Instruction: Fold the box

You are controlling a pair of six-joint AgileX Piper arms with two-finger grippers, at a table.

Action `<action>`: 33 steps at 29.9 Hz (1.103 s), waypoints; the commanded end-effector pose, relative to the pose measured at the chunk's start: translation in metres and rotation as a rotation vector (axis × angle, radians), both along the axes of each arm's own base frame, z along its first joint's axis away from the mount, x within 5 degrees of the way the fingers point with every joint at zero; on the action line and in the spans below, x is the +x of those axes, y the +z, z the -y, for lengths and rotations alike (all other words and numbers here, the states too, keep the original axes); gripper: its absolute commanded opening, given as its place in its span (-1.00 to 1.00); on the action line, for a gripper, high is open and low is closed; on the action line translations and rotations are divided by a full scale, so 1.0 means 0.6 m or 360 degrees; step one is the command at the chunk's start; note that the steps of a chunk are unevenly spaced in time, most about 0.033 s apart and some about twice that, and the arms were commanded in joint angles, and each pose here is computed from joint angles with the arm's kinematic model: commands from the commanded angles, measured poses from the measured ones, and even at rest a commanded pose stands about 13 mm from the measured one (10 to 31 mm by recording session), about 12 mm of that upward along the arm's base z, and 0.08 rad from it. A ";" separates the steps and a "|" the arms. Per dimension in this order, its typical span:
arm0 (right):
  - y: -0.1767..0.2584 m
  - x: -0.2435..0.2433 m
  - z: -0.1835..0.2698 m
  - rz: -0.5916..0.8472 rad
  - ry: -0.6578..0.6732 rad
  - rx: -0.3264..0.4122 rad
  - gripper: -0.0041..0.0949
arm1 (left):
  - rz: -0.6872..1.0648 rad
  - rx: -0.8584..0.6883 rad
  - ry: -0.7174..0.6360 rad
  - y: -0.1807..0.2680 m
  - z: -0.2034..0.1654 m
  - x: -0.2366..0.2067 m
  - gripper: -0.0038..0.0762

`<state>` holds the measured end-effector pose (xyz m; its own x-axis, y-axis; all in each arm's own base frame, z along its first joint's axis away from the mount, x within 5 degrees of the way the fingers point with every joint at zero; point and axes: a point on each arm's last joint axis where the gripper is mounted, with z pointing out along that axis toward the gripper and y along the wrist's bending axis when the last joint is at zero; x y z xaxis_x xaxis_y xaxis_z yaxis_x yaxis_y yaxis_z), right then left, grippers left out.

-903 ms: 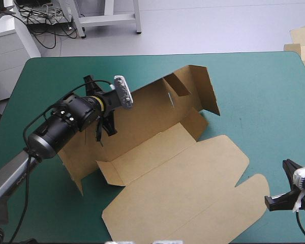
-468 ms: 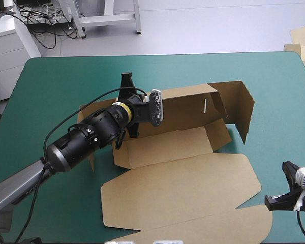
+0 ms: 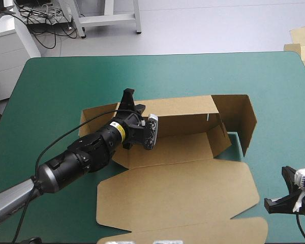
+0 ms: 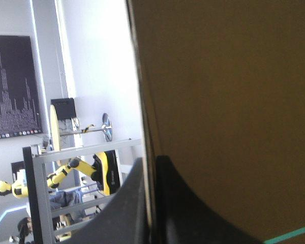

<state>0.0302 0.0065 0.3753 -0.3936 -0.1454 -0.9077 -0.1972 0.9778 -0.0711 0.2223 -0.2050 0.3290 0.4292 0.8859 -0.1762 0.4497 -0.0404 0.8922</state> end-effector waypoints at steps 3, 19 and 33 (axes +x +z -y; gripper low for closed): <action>0.022 0.004 0.000 0.0138 -0.0012 0.0020 -0.96 | 0.0187 0.0002 -0.0157 0.018 -0.009 -0.024 -0.93; 0.034 0.017 -0.001 0.0206 -0.0012 0.0024 0.32 | 0.0139 -0.0030 -0.0105 0.009 -0.007 -0.017 -0.93; 0.161 0.126 -0.015 0.0116 -0.0070 0.0113 0.63 | 0.0127 -0.0077 -0.0067 0.011 -0.008 -0.016 -0.93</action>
<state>0.0879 0.0137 0.4434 -0.3961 -0.0773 -0.9149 -0.1611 0.9868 -0.0136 0.2159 -0.2007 0.3204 0.4643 0.8695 -0.1682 0.4118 -0.0438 0.9102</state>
